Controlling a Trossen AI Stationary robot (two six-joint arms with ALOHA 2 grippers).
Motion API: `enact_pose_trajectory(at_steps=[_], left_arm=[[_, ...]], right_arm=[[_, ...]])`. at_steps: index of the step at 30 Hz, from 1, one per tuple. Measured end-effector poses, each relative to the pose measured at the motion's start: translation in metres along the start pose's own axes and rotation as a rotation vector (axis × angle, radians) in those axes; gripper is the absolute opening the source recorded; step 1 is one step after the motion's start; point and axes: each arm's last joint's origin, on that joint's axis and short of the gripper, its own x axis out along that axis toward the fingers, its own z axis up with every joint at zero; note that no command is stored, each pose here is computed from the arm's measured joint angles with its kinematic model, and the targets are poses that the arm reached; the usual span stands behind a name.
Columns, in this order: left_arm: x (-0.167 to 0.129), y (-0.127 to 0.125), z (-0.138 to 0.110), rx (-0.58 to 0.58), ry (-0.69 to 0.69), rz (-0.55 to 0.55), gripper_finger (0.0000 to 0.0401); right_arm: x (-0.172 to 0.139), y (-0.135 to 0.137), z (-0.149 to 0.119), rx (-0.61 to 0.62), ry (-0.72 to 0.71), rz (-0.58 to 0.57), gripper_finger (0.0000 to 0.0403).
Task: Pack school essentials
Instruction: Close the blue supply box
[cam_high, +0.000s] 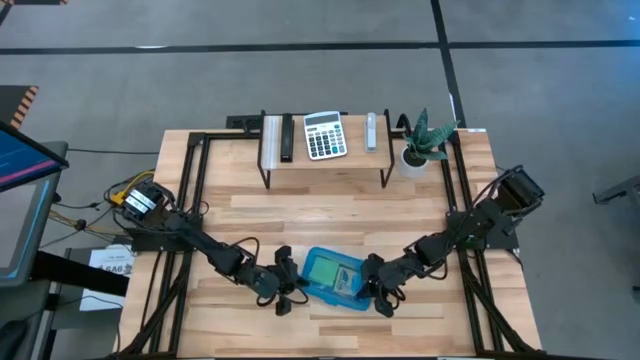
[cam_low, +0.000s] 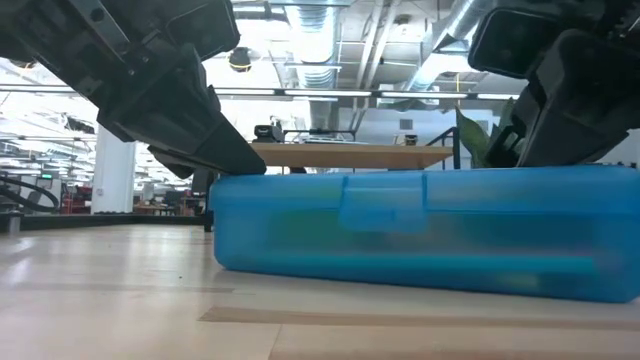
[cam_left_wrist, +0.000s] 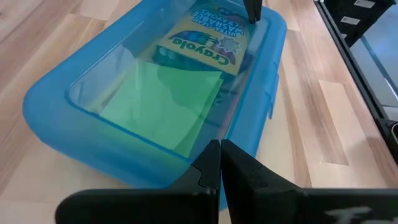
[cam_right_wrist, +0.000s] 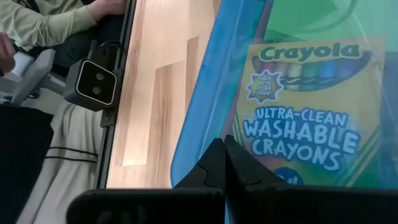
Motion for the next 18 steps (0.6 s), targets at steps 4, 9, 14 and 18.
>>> enact_pose_trajectory(at_steps=[4, 9, 14, 18], left_arm=[[0.0, 0.0, 0.001, -0.004, -0.006, -0.007, 0.0], [0.0, 0.0, 0.001, -0.004, -0.007, -0.008, 0.0], [0.0, 0.0, 0.001, -0.004, -0.007, -0.007, 0.0], [0.0, 0.0, 0.001, -0.01, -0.007, -0.007, 0.0]], right_arm=[[-0.006, 0.001, 0.002, -0.026, -0.012, 0.006, 0.0006], [-0.017, 0.009, 0.008, -0.072, -0.072, 0.057, 0.0006], [-0.021, 0.019, 0.005, -0.1, -0.087, 0.09, 0.0006], [-0.021, 0.026, -0.001, -0.111, -0.089, 0.092, 0.0006]])
